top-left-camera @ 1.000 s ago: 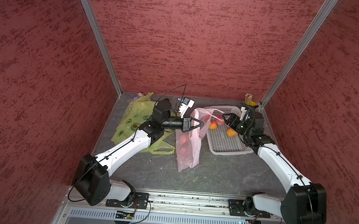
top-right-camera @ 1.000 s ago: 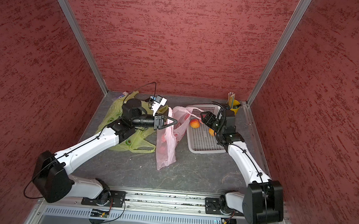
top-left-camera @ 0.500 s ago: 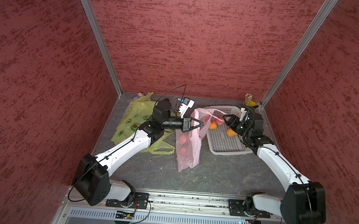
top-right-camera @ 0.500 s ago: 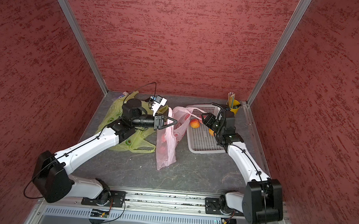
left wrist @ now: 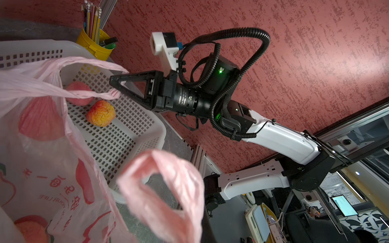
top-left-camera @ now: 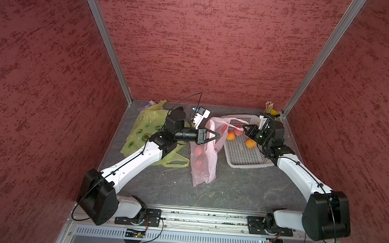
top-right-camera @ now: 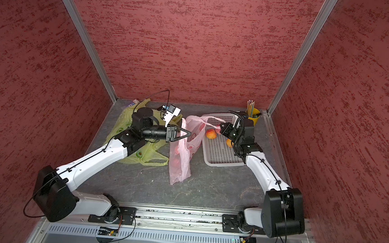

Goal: Place the peach into a plastic bag & tie a knot
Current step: Adjust the plastic bag at the center of the board.

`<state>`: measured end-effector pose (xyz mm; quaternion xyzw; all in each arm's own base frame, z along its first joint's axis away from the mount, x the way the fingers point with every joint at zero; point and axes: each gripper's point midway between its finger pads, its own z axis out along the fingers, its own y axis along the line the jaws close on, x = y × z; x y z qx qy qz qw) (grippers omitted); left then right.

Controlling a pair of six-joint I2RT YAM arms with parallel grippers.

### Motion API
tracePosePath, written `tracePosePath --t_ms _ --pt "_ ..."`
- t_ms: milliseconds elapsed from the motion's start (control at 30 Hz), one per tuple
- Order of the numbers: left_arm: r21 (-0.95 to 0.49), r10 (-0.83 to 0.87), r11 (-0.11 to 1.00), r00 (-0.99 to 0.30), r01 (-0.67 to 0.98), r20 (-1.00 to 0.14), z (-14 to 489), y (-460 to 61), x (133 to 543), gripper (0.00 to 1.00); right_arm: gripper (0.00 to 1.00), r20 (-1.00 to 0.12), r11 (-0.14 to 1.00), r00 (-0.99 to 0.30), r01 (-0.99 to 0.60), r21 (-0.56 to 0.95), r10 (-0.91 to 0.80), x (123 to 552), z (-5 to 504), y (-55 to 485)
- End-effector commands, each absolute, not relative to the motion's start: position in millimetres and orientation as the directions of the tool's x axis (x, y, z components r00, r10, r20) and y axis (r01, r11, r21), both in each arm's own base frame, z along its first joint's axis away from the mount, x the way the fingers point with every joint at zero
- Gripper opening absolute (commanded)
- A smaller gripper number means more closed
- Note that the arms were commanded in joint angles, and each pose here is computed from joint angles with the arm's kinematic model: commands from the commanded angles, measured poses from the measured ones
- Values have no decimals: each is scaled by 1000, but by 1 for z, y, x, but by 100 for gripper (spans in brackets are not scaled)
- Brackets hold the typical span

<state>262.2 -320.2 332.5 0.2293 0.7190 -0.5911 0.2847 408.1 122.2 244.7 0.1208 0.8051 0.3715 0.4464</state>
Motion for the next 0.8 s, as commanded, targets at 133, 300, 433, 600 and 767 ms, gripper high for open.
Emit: tracePosePath --t_ms 133,300,433,600,767 --pt "-676 -22 418 -737 607 -676 341 -258 250 0 0 -889 746 -300 -486 455 347 372 374 133" --pt "-662 -56 469 -729 584 -682 348 -229 252 0 0 -955 668 -179 -684 293 236 327 419 171" --pt "-630 -27 433 -689 645 -724 364 -234 252 0 0 -971 557 -158 -797 234 181 298 435 210" --pt "-614 -1 407 -671 677 -741 374 -242 263 0 0 -982 424 -170 -886 189 83 269 432 261" --pt "-579 25 366 -629 729 -777 385 -251 270 0 0 -976 354 -215 -915 194 -21 257 411 299"
